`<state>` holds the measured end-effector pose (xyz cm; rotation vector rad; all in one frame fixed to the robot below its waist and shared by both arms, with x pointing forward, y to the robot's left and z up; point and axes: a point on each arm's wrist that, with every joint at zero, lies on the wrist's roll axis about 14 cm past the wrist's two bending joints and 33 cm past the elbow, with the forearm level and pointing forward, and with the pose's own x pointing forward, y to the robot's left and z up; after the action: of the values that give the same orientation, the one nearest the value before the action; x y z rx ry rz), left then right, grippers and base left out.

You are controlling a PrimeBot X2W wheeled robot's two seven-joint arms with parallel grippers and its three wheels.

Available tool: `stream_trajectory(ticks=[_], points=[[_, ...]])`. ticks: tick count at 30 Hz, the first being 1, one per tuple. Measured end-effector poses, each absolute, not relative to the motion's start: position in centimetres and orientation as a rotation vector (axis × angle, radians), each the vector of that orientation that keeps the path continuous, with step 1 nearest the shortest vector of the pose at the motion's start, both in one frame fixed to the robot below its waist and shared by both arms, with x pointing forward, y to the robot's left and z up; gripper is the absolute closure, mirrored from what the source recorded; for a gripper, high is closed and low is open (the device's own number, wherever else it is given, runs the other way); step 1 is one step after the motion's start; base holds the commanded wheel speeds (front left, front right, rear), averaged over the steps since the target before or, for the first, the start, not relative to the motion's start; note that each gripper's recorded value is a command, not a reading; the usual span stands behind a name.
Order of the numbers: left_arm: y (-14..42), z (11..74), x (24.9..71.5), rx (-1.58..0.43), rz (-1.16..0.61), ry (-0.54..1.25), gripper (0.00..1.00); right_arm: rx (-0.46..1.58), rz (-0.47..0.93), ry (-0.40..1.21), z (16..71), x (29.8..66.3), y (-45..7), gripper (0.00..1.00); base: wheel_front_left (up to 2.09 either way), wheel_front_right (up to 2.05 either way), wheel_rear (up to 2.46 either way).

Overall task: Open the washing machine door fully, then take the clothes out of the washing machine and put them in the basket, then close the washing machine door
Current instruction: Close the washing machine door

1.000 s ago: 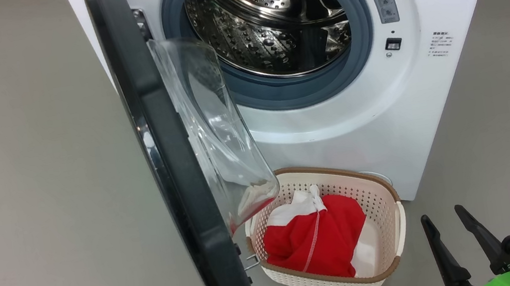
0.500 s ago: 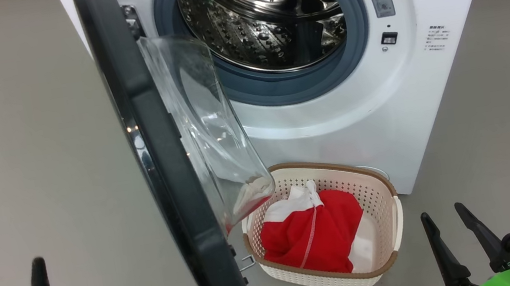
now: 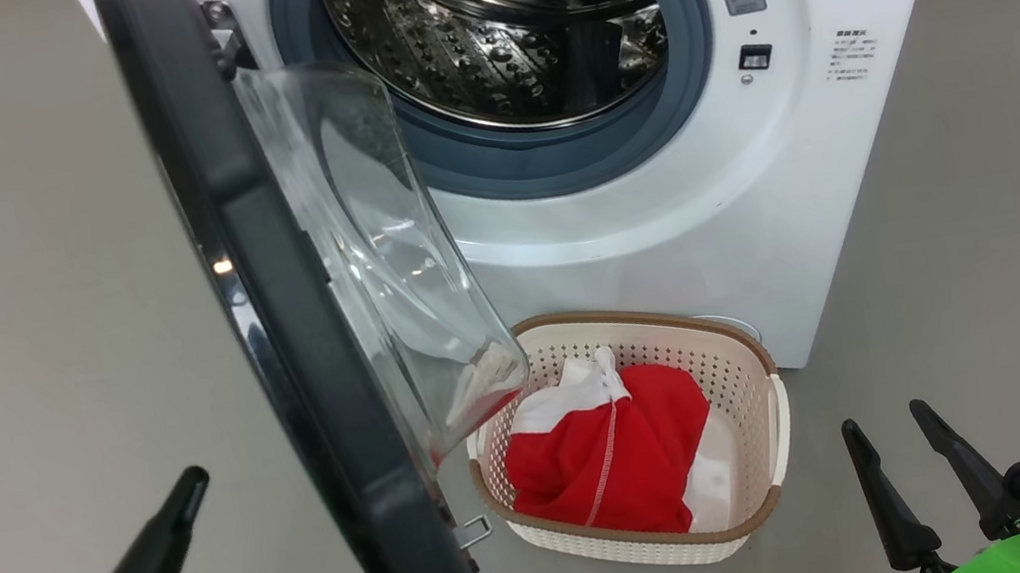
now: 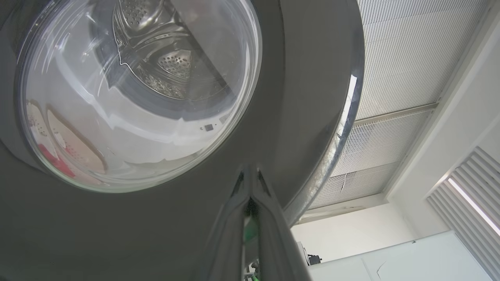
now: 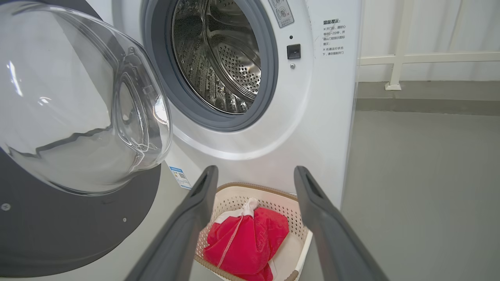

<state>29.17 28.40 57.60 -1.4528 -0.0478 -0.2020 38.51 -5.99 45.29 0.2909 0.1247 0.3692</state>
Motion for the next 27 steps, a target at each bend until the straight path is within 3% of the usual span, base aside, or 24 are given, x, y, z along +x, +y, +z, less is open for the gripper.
stream_trajectory(ticks=[11, 27], points=[[23.5, 56.2, 31.5, -1.458, -0.351, 0.129, 1.0, 0.297, 0.337, 0.116, 45.3, 39.0, -7.0, 0.0, 0.0, 0.0, 0.0], [20.1, 56.2, 35.6, -1.461, -0.438, 0.199, 1.0, 0.307, 0.282, 0.107, 45.2, 39.6, -8.7, 0.0, 0.0, 0.0, 0.0]])
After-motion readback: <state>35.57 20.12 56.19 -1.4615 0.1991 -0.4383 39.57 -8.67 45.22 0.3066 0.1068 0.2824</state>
